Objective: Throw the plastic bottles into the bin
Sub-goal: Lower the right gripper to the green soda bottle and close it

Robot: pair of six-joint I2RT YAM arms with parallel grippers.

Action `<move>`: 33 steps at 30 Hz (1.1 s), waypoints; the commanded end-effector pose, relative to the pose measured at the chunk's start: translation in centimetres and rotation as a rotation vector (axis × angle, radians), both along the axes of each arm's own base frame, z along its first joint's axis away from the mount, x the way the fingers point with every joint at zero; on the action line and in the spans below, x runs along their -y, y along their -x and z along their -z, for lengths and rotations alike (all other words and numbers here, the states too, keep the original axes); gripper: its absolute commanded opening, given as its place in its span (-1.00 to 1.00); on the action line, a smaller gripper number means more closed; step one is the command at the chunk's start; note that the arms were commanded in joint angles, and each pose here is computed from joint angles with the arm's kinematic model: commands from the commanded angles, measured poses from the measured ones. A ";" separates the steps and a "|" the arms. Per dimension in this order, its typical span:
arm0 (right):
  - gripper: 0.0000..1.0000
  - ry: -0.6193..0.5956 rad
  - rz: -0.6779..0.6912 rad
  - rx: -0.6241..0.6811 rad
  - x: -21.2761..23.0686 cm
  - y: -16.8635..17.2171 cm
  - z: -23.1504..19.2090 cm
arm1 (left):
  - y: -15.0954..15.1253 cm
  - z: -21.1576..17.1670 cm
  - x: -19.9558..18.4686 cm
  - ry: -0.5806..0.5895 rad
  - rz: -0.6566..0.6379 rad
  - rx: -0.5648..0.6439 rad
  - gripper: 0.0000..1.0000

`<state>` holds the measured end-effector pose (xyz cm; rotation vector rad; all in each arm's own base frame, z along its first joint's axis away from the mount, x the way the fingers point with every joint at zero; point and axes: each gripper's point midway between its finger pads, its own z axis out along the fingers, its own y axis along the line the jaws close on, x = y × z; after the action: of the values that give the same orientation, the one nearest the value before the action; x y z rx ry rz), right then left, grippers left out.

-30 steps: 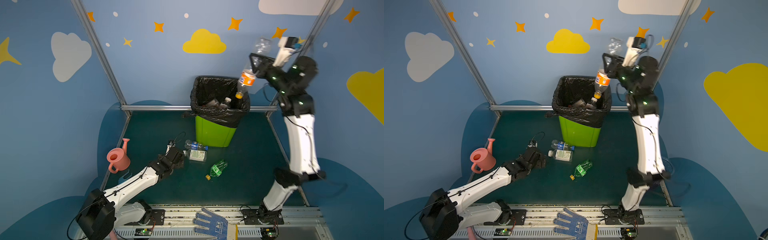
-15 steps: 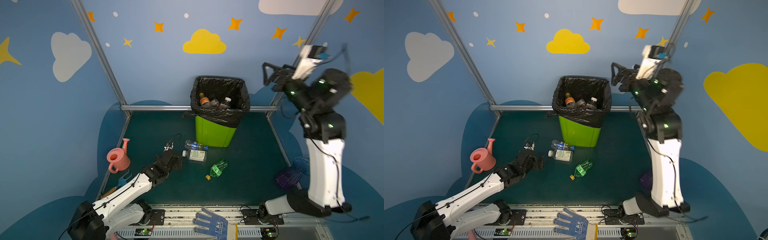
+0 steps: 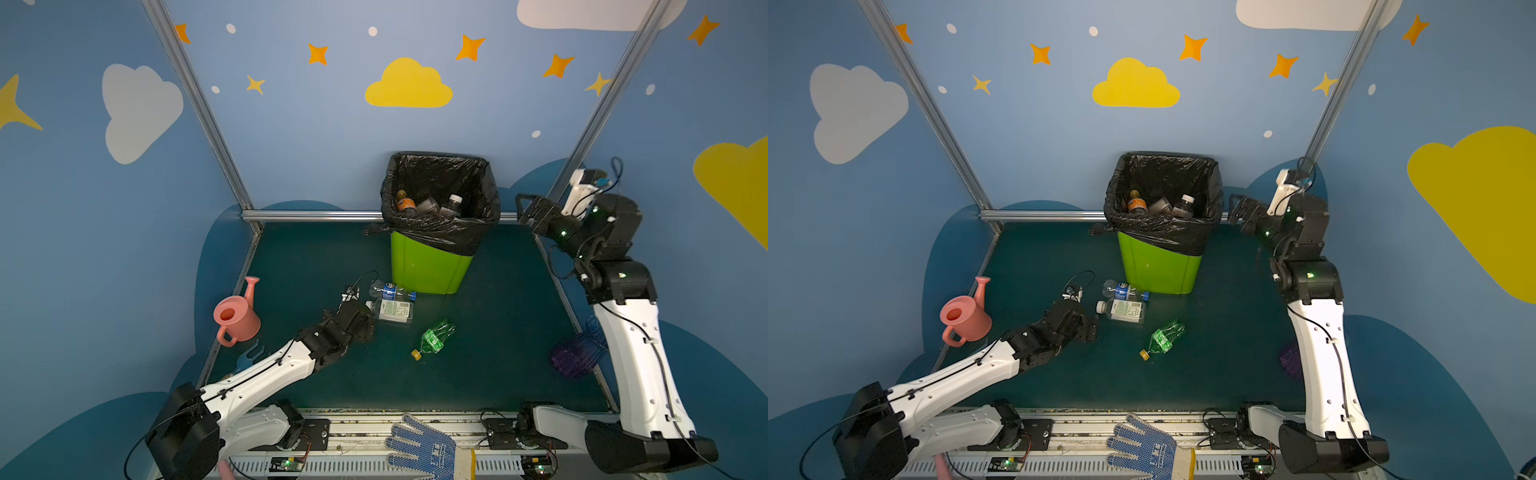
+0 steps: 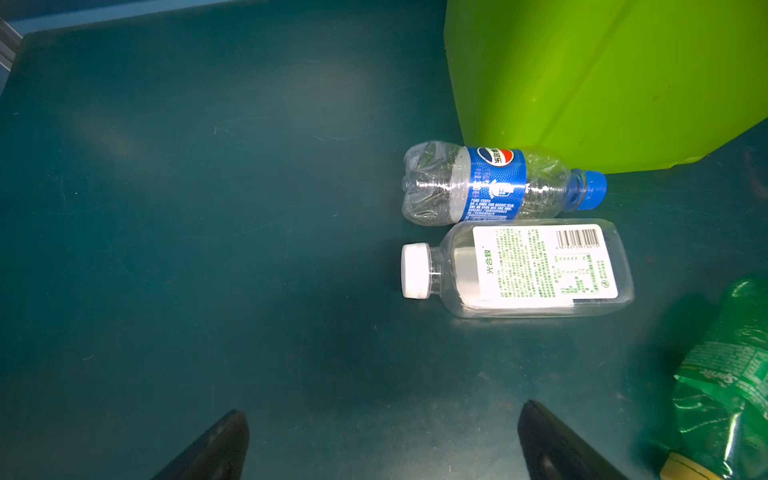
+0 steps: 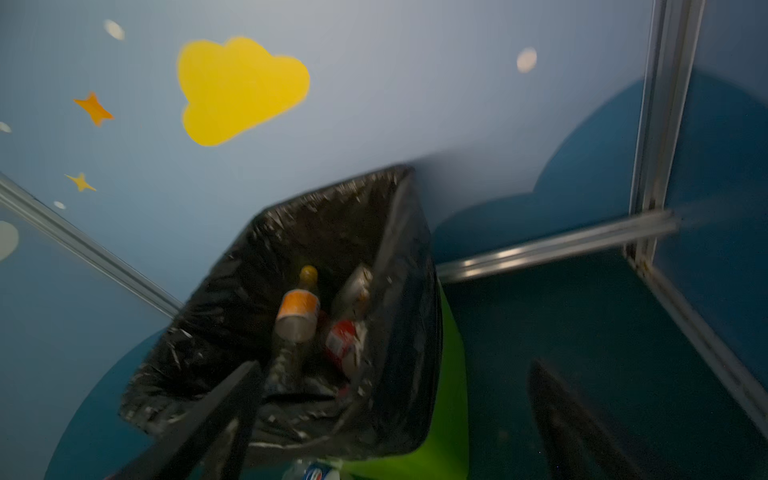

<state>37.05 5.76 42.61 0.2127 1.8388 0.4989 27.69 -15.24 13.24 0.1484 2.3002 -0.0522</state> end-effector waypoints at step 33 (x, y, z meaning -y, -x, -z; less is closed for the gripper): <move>0.96 -0.239 0.157 -0.911 -12.6 11.3 32.9 | 1.2 1.5 -5.4 -0.061 -0.242 0.038 1.00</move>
<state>25.15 18.04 9.39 0.7706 2.6372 0.5826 26.64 -10.66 11.75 -0.0717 2.2754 0.1123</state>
